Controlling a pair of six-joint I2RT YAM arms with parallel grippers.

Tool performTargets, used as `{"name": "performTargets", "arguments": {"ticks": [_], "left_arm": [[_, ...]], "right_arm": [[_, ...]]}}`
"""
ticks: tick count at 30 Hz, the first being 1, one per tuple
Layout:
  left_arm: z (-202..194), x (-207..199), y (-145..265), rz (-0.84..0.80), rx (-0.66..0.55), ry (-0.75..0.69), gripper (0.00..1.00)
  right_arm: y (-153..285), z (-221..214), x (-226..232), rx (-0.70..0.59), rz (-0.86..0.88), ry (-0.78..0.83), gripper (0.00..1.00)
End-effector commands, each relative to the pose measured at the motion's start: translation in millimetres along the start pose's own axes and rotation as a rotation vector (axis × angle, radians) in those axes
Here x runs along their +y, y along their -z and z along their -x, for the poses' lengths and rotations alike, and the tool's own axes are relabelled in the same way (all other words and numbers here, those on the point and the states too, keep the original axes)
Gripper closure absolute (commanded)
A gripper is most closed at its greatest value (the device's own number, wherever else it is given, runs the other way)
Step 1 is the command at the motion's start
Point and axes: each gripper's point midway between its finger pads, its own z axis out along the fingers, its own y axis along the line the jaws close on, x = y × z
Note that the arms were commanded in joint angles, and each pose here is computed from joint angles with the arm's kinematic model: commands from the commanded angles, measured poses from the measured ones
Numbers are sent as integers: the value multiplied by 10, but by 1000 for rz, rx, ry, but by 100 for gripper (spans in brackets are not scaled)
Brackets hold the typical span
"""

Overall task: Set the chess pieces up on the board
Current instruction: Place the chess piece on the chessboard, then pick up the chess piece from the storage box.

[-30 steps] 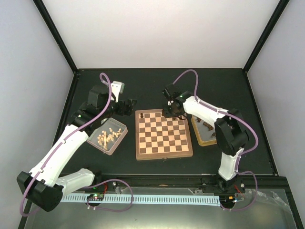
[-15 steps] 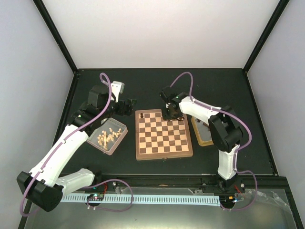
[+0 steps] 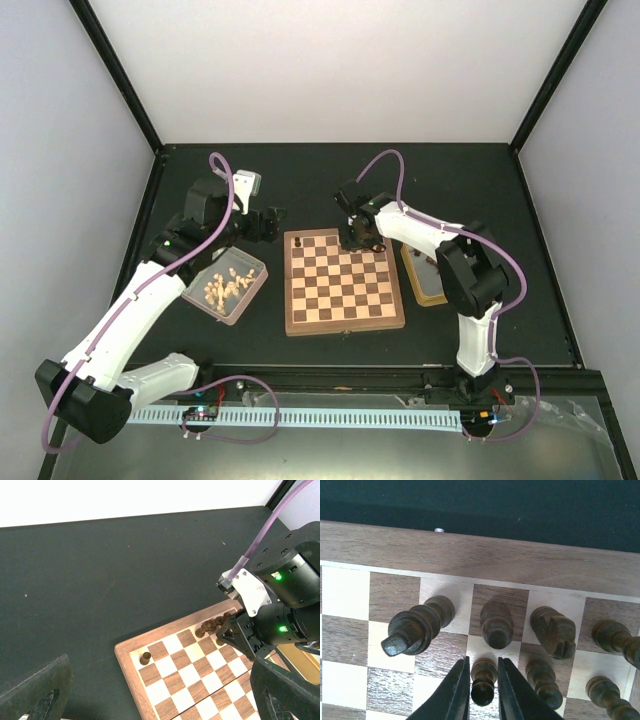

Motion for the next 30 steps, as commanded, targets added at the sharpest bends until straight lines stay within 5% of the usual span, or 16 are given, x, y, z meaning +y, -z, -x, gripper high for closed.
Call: {"name": "performTargets", "arguments": {"ticks": [1, 15, 30], "left_arm": [[102, 19, 59, 7, -45, -10, 1], [103, 21, 64, 8, -46, -10, 1], [110, 12, 66, 4, -49, -9, 1]], "right_arm": [[81, 103, 67, -37, 19, 12, 80], [767, 153, -73, -196, 59, -34, 75], [932, -451, -1956, -274, -219, -459, 69]]}}
